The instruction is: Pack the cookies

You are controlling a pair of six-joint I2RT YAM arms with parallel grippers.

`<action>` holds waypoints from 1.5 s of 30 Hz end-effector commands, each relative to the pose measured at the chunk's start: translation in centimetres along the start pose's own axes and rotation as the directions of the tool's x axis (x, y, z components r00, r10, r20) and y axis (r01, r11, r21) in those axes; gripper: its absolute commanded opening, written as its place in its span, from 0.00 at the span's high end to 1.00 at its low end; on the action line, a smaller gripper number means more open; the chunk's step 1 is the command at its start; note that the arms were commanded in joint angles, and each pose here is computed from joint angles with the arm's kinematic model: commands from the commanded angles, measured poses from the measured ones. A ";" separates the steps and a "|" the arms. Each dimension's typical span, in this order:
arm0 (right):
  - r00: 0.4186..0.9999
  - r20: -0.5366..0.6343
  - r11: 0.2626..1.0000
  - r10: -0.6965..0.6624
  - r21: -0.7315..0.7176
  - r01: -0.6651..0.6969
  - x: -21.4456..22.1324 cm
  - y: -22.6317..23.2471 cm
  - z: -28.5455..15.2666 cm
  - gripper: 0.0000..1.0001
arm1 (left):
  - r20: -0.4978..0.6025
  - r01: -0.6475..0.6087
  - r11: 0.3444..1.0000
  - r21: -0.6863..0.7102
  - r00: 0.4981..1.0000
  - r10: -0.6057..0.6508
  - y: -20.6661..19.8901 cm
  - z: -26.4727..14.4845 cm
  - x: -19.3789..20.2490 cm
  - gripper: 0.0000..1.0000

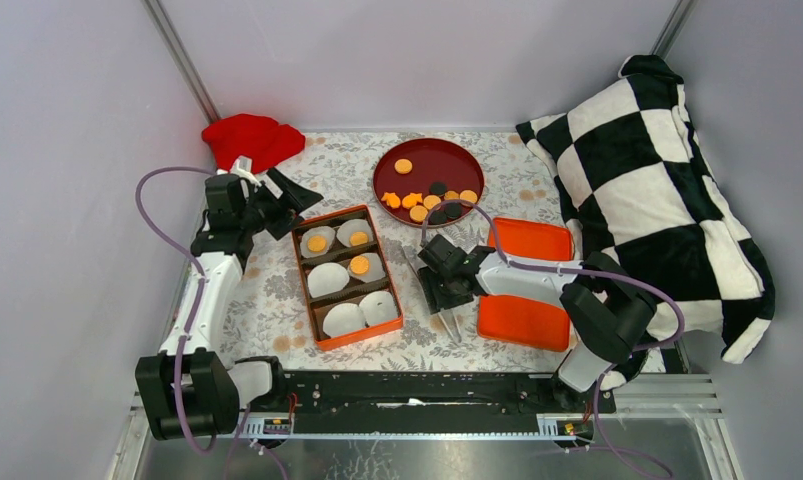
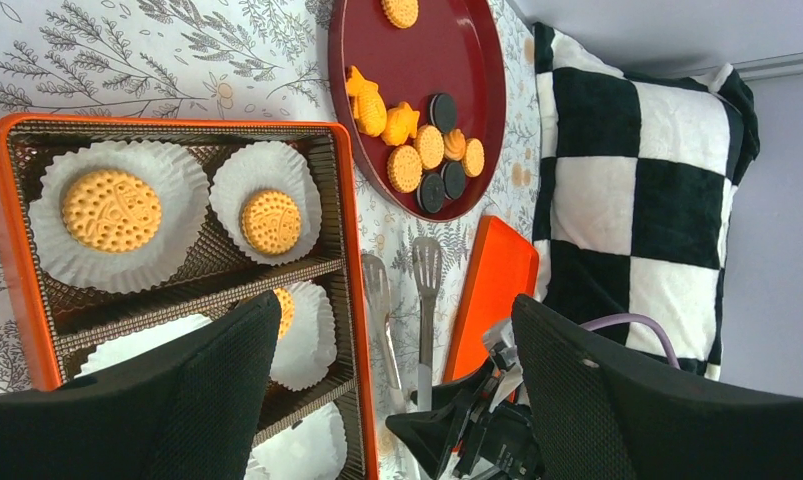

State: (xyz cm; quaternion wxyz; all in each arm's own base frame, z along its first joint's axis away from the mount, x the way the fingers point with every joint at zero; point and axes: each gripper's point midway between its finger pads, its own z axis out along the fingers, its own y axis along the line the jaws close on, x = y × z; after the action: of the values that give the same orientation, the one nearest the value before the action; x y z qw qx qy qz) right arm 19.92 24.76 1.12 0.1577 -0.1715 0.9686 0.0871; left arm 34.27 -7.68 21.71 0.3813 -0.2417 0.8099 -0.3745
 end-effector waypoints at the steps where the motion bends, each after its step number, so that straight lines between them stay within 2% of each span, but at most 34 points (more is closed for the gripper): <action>1: 0.998 -0.057 0.993 -0.003 0.120 0.010 2.1 -2.3 0.8 0.35 | 0.030 -0.045 0.999 0.026 0.999 0.044 -0.2 0.1 -0.1 0.11; 4: 0.997 -0.077 0.990 -0.019 0.138 0.029 2.7 -2.4 0.5 0.26 | 0.025 -0.037 0.999 0.022 0.999 0.037 0.1 0.2 0.2 0.11; 12: 0.984 -0.178 0.984 -0.019 0.172 0.050 5.6 -2.1 2.0 0.27 | 0.013 -0.023 0.999 0.029 1.000 0.023 0.5 0.4 1.0 0.11; 14: 0.978 -0.207 0.981 -0.012 0.189 0.052 6.5 -2.3 2.6 0.31 | 0.009 -0.019 0.999 0.033 1.000 0.019 0.7 0.5 1.3 0.11; 19: 0.970 -0.243 0.978 0.012 0.203 0.039 8.1 -2.4 3.6 0.56 | 0.002 -0.021 0.999 0.039 1.000 0.021 0.7 0.7 1.7 0.11; 22: 0.982 -0.191 0.972 -0.001 0.230 0.045 6.8 -2.4 2.5 0.62 | 0.002 -0.029 0.998 0.046 1.000 0.029 0.4 0.6 1.7 0.11; 29: 0.993 -0.033 0.963 -0.109 0.243 0.114 0.8 -0.5 -3.6 0.63 | -0.020 -0.093 0.991 0.095 0.995 0.095 -2.5 1.2 3.0 0.11; 36: 0.978 0.141 0.963 -0.154 0.243 0.117 -5.5 1.2 -10.5 0.60 | -0.032 -0.115 0.985 0.126 0.992 0.120 -4.2 1.5 3.7 0.11; 40: 0.963 0.211 0.954 -0.169 0.281 0.106 -8.2 1.3 -12.5 0.53 | -0.024 -0.122 0.982 0.141 0.992 0.127 -4.8 1.2 3.4 0.11; 45: 0.939 0.289 0.944 -0.184 0.318 0.087 -11.2 1.5 -13.5 0.53 | -0.012 -0.141 0.980 0.140 0.990 0.144 -5.1 0.6 3.2 0.11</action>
State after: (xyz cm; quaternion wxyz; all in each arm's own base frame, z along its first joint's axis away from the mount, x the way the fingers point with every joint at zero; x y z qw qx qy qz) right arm 23.76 27.27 15.38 0.2983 -0.1977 0.9337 -0.0078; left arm 32.92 -13.41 21.30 0.3726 -0.1707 0.8180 -0.4036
